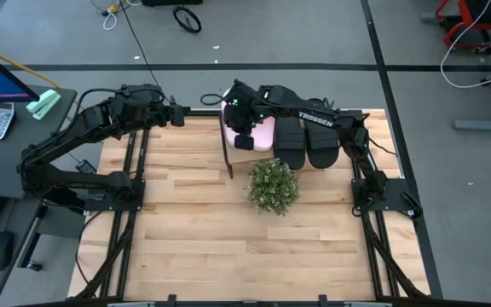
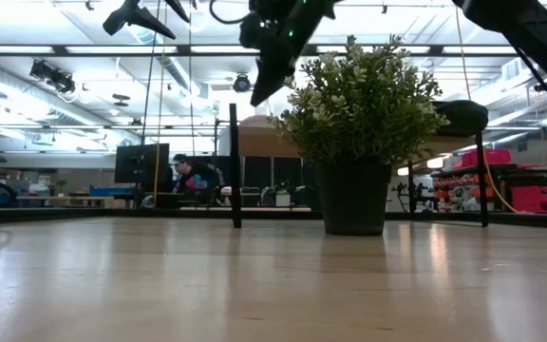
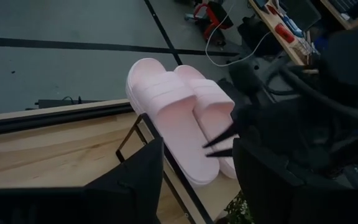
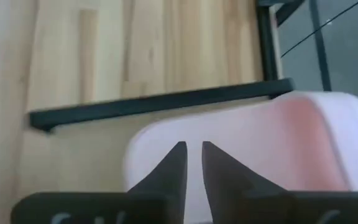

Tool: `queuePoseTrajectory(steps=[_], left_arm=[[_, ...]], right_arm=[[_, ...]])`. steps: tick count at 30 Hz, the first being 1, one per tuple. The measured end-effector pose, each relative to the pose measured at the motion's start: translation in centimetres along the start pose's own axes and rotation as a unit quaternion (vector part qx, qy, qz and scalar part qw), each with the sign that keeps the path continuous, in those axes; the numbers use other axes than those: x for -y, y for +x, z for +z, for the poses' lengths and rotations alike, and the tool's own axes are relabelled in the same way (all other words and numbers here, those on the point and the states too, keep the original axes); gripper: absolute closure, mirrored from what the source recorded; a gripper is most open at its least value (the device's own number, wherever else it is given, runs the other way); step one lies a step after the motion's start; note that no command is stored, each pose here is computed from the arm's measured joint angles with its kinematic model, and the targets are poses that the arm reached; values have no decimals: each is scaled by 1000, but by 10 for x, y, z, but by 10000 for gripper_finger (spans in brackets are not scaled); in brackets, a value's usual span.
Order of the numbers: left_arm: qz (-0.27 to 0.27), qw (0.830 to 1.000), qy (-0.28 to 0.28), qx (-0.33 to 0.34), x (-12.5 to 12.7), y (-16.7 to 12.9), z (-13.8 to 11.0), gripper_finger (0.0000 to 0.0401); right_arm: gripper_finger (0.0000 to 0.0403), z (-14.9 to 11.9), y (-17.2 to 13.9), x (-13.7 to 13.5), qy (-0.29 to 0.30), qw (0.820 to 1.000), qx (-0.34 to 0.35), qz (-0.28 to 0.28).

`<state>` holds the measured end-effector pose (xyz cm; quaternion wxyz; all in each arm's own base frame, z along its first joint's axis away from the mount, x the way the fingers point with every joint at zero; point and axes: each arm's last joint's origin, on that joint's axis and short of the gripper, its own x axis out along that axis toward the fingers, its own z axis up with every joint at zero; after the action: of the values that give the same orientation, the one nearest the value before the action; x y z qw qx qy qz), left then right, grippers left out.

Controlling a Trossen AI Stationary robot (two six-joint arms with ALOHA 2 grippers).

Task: Pick and place slides into the shelf
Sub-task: Put the pink slipper on the shelf

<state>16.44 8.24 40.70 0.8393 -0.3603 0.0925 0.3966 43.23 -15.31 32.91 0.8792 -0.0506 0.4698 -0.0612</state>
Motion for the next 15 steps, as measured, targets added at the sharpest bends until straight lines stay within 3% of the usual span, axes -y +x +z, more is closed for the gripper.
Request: queuePoseTrajectory(steps=[7, 15], left_arm=[[0, 999, 38, -6, 1, -1, -2, 207], [-13, 997, 64, -34, 5, -9, -14, 211]], right_arm=[[329, -1, -7, -24, -24, 999, -46, 17], [328, -5, -12, -27, -22, 997, -71, 2]])
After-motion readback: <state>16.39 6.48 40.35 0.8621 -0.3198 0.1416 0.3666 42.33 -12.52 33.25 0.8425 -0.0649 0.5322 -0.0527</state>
